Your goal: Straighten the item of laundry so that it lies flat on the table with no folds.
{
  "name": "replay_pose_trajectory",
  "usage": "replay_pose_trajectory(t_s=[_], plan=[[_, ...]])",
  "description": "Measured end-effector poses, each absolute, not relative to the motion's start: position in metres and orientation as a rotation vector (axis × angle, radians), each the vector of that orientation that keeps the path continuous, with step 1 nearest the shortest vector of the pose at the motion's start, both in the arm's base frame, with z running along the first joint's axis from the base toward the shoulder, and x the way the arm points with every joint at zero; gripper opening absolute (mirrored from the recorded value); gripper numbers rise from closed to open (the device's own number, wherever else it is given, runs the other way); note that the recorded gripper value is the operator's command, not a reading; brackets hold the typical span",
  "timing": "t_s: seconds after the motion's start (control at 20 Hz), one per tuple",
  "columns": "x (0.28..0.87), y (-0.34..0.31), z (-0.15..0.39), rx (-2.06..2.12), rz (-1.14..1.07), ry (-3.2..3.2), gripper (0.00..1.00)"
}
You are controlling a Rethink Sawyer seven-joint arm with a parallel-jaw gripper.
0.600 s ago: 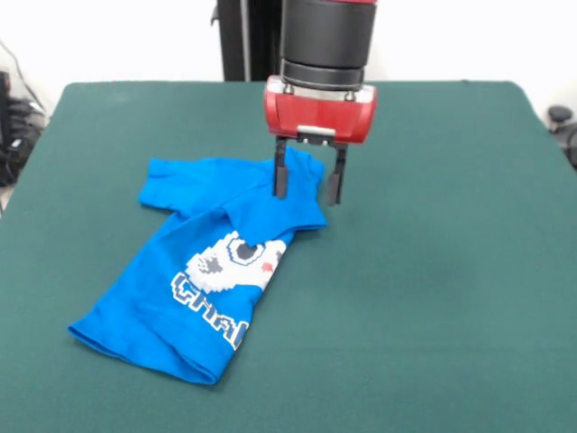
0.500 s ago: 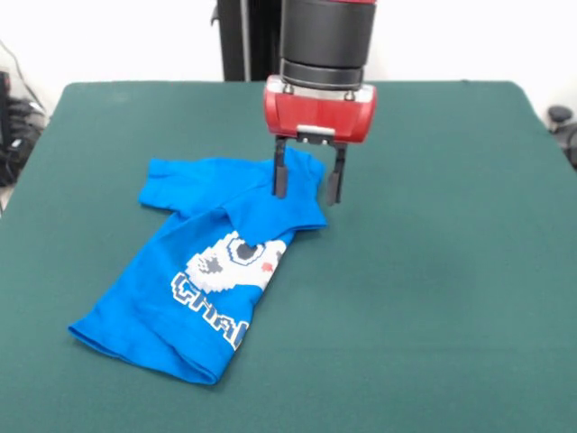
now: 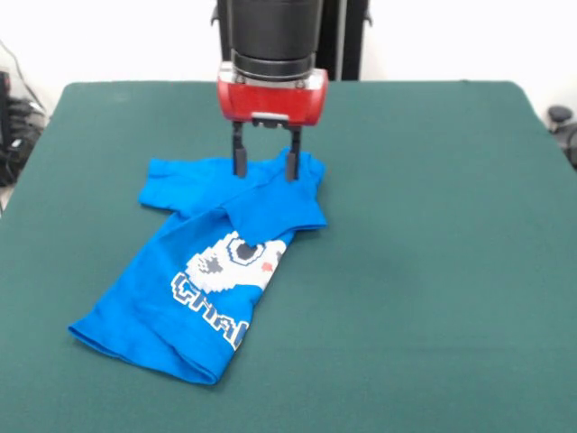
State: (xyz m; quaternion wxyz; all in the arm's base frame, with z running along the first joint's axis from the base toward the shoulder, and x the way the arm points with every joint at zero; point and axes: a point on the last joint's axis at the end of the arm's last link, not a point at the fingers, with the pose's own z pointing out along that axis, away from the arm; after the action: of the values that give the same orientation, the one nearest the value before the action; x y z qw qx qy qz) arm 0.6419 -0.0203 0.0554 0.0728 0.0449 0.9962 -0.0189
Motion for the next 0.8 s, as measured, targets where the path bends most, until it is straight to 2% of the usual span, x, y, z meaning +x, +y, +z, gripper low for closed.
replay_pose_trajectory(t_s=[0.8], plan=[[0.65, -0.035, 0.061, 0.056, -0.097, 2.977, 1.0]])
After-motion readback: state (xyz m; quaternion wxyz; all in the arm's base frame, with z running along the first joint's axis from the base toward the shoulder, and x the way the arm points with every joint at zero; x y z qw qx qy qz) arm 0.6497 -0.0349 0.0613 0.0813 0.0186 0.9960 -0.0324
